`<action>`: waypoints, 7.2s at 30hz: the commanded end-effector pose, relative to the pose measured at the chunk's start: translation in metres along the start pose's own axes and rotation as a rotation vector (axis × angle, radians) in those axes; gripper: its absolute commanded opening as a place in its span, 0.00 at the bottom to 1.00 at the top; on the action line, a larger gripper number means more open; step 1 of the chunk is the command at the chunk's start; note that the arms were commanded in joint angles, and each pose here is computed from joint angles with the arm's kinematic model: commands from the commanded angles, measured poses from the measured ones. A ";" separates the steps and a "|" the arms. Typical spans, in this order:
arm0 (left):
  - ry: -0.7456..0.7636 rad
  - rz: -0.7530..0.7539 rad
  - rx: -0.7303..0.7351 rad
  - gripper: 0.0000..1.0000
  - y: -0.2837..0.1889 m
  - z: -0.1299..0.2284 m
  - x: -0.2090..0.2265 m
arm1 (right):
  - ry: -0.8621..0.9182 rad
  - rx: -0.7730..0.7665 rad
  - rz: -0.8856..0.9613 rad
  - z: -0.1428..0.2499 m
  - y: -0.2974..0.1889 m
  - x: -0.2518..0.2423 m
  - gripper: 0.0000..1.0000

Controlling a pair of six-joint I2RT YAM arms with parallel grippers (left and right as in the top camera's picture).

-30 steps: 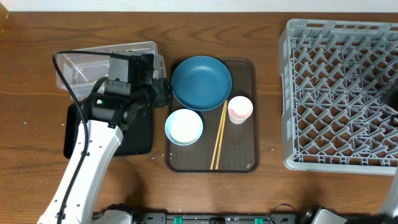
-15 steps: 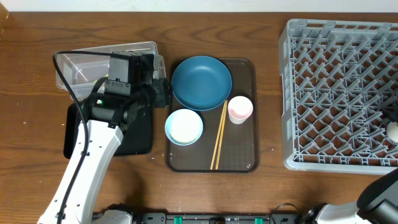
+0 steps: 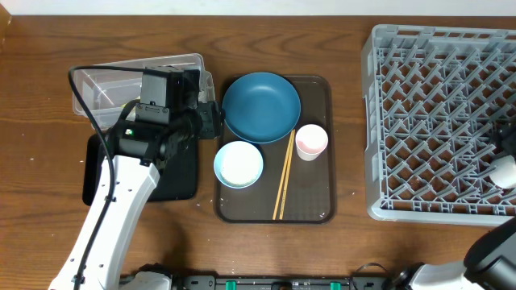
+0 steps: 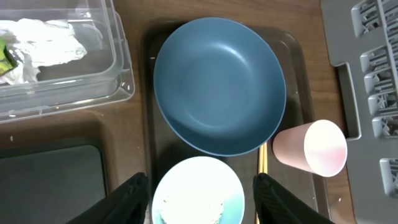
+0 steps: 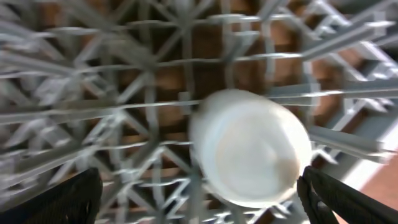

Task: Sort waste into correct bins and load items into the dishwasher rack
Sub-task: 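Place the white cup into the dish rack with the right gripper, then grasp the pink cup on the brown tray with the left gripper, then hand the pink cup from the left gripper to the right gripper, then place the pink cup into the dish rack with the right gripper, then grasp the white bowl of rice with the left gripper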

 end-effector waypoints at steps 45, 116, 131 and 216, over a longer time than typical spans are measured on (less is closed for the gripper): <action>0.070 0.404 0.065 0.06 0.095 -0.002 -0.094 | -0.582 0.037 -0.569 0.089 -0.111 0.134 0.99; -0.067 0.073 0.077 0.63 0.055 -0.005 0.006 | -0.646 -0.086 -0.731 0.088 -0.137 0.169 0.22; -0.049 -0.101 0.010 0.63 0.004 -0.001 0.013 | -0.204 -0.279 -0.134 -0.017 -0.097 0.045 0.17; 0.221 -0.107 0.638 0.06 0.153 0.112 -0.076 | -0.786 0.067 -0.478 0.141 -0.107 0.212 0.99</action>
Point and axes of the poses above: each gripper's point midway between its finger pads, its own y axis out along the fingers, its own x axis along the line the jaws close on, z = x × y, the point moved 9 cm from there along -y, back along the fingers, and after that the axes turned 8 degrees about y, right-handed, at the moved point
